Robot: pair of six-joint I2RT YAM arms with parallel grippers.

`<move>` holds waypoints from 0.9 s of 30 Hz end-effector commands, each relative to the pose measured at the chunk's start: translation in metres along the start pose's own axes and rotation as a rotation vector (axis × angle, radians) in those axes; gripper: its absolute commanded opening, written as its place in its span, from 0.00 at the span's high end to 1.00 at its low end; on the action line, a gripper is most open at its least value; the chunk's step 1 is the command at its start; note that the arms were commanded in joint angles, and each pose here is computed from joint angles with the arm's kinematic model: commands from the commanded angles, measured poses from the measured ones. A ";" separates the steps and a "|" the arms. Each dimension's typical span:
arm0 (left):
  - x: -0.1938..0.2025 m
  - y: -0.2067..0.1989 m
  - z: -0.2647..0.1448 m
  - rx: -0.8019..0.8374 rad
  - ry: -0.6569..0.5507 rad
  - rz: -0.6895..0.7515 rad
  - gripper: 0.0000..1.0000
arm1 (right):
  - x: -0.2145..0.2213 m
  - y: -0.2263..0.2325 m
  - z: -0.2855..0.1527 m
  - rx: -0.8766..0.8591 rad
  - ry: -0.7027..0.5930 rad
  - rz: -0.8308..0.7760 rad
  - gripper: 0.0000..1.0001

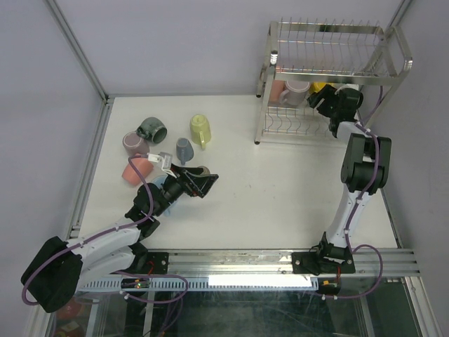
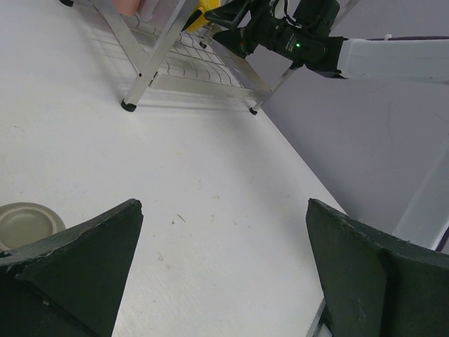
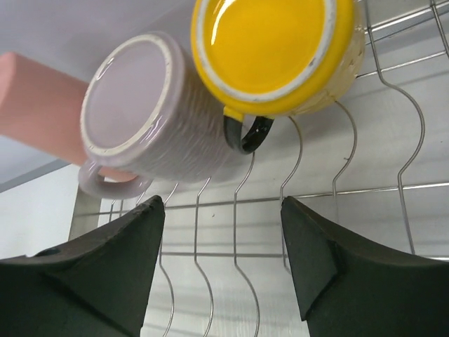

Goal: Load the cups into the dish rack
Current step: Turn the cup upside down in the dish rack.

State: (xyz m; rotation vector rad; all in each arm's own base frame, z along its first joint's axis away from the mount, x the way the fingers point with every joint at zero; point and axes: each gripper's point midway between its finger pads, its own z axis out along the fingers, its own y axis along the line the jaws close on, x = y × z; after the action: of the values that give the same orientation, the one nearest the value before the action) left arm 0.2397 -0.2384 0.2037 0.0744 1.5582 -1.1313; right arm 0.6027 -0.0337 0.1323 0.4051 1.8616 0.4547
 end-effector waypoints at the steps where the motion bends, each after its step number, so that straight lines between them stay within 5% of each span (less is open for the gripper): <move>1: -0.017 -0.018 0.001 0.061 -0.043 -0.001 0.01 | -0.060 0.033 -0.032 -0.097 -0.162 -0.072 0.30; 8: -0.016 -0.019 -0.001 0.067 -0.045 -0.007 0.01 | -0.054 0.029 -0.067 -0.052 -0.187 -0.141 0.32; 15: -0.016 -0.019 -0.001 0.072 -0.049 -0.004 0.01 | -0.075 -0.010 -0.094 0.175 -0.296 -0.192 0.36; 27: -0.016 -0.016 0.001 0.063 -0.050 0.016 0.01 | -0.062 0.005 -0.061 0.003 -0.258 -0.106 0.34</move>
State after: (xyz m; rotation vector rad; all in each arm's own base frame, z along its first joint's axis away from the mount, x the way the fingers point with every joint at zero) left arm 0.2378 -0.2379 0.2101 0.0689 1.5397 -1.1481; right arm 0.5403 -0.0624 0.1624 0.3529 1.7883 0.2561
